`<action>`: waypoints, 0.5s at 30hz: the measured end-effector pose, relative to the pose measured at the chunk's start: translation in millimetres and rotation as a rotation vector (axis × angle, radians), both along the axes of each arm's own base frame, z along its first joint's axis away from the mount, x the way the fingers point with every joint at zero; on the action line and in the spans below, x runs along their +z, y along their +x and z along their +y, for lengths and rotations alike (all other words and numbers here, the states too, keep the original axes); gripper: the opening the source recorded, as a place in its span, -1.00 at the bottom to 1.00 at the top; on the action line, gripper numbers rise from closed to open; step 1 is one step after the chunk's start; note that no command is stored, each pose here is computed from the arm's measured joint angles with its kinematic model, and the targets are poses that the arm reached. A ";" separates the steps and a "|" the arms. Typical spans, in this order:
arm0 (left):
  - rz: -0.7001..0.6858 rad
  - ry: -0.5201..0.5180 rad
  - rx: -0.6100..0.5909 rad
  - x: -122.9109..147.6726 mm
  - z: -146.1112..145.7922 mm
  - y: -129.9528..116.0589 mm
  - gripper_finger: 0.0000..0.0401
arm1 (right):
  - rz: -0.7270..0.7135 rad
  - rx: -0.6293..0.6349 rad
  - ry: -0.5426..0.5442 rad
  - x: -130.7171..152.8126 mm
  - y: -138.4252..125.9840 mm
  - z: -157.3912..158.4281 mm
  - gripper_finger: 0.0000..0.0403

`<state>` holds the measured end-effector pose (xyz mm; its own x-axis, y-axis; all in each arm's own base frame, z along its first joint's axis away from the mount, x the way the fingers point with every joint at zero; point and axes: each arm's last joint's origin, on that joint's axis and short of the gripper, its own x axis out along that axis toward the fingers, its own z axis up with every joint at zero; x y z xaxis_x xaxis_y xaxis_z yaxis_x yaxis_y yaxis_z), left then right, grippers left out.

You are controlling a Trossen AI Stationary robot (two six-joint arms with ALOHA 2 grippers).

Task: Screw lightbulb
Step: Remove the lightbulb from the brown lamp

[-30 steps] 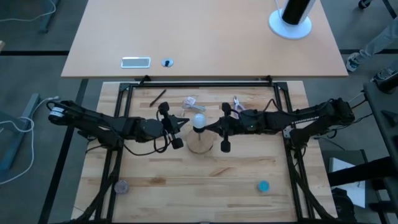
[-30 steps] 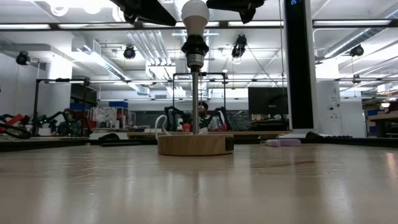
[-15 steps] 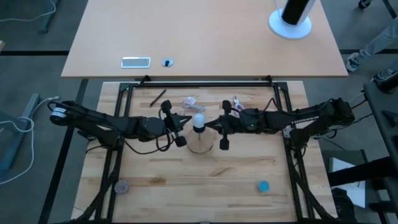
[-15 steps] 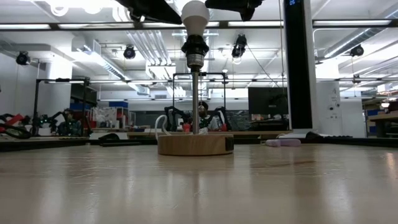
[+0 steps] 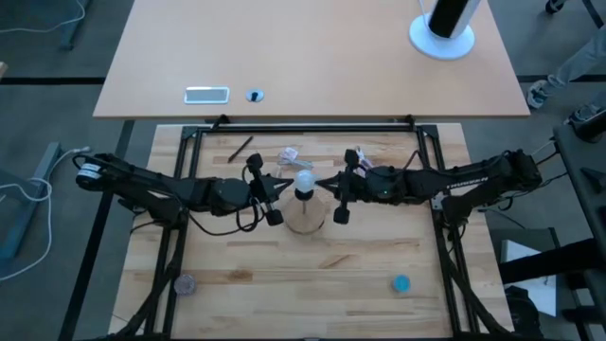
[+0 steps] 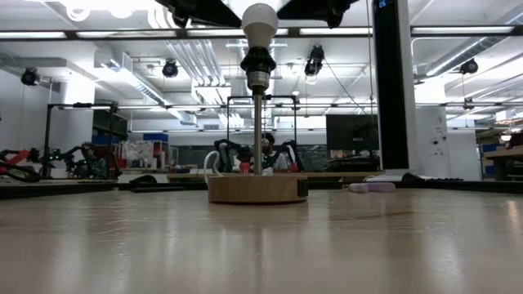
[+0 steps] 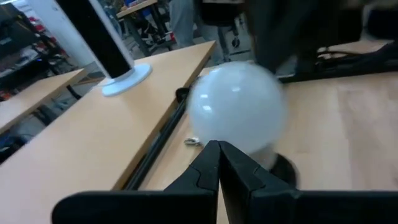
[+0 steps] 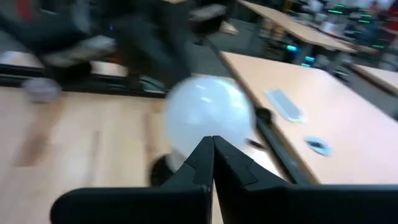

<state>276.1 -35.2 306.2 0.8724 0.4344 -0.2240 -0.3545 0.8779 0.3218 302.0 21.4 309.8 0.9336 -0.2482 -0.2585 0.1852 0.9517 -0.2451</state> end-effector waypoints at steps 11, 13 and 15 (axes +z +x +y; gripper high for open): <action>0.030 -0.048 0.092 0.1 0.9 -13.3 -1.00 | 0.090 -0.055 0.024 -4.9 -9.5 -1.1 -1.00; 0.024 -0.033 0.106 1.5 1.9 -13.8 -1.00 | 0.095 -0.035 0.032 -5.1 -10.2 1.5 -1.00; 0.017 -0.007 0.112 3.7 4.9 -12.8 -1.00 | 0.092 0.023 0.042 -4.0 -10.3 4.6 -1.00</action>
